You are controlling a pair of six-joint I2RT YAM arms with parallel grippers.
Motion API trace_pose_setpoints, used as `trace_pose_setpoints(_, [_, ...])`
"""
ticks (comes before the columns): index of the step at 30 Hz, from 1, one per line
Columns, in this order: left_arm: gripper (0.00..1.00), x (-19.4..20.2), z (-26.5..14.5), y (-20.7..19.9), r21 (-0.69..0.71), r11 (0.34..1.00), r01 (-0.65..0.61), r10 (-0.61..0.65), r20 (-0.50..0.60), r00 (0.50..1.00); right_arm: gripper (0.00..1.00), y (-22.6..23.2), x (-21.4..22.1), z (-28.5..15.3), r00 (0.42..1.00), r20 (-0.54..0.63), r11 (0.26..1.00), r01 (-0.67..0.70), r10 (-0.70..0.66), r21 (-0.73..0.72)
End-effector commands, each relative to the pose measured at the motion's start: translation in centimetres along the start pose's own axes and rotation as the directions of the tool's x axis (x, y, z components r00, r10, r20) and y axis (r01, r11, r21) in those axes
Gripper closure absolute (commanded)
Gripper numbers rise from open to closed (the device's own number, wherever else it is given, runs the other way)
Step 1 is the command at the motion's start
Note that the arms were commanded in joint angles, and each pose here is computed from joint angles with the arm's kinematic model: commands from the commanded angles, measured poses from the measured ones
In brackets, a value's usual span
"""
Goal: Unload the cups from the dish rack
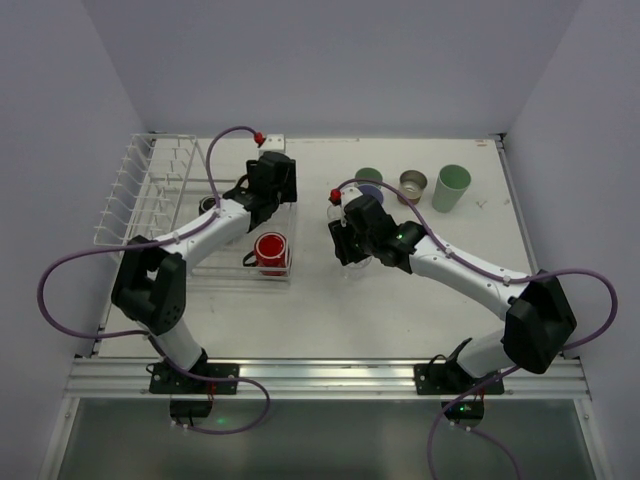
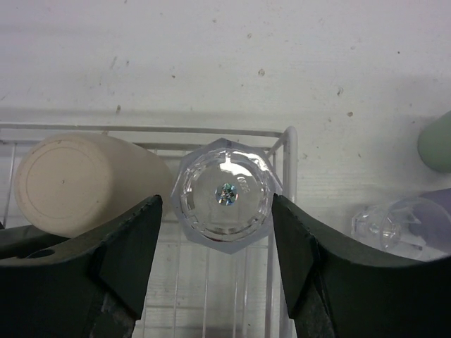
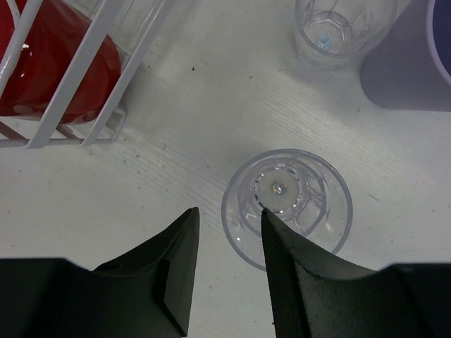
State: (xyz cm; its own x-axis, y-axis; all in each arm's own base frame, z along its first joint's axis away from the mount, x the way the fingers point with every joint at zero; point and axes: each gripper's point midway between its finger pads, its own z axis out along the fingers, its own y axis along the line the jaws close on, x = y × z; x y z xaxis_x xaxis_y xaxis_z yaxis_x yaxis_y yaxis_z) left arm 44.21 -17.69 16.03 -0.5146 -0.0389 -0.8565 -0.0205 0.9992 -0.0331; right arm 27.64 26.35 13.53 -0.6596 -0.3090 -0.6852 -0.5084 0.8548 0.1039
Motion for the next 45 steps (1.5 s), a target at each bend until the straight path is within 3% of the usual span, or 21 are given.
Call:
trace_pose_setpoints(1, [0.34,-1.0,0.9,1.7,-0.081,0.997,-0.006,0.008,0.029,1.000,0.57,0.1,-1.4,-0.5,0.998,0.061,1.000,-0.010,0.010,0.001])
trace_pose_setpoints(6, [0.38,-1.8,0.2,1.6,-0.043,0.999,0.029,-0.025,0.091,0.996,0.57,0.1,-1.2,-0.2,0.999,0.053,1.000,-0.007,0.007,0.000])
trace_pose_setpoints(16, [0.23,1.6,2.9,1.9,-0.073,0.997,-0.029,0.026,-0.041,0.999,0.57,0.2,-1.3,-0.1,0.999,0.053,1.000,-0.009,0.009,-0.005])
trace_pose_setpoints(22, [0.35,1.0,1.8,4.8,-0.177,0.984,-0.012,0.013,0.001,1.000,0.57,0.3,-1.3,0.0,0.998,0.055,1.000,-0.008,0.009,-0.012])
trace_pose_setpoints(27, [0.46,0.2,0.8,5.3,-0.193,0.981,-0.001,0.006,0.025,1.000,0.57,0.4,-1.2,0.0,0.999,0.050,1.000,-0.007,0.008,-0.017])
trace_pose_setpoints(30, [0.48,0.2,0.3,5.5,-0.188,0.982,0.006,0.000,0.029,1.000,0.57,0.4,-1.3,0.0,0.999,0.053,1.000,-0.008,0.009,-0.018])
trace_pose_setpoints(33, [0.45,-0.3,-0.1,4.6,-0.133,0.991,0.020,-0.014,0.044,0.999,0.57,0.6,-1.3,0.0,0.999,0.051,1.000,-0.007,0.008,-0.025])
trace_pose_setpoints(40, [0.21,-4.4,-2.5,2.5,0.015,0.997,0.074,-0.075,0.161,0.984,0.58,0.8,-1.2,0.1,0.999,0.050,0.999,-0.006,0.008,-0.036])
trace_pose_setpoints(45, [0.18,-6.6,-4.4,3.5,-0.003,0.995,0.104,-0.100,0.238,0.966,0.58,0.9,-1.4,-0.2,0.998,0.060,0.999,-0.006,0.009,-0.048])
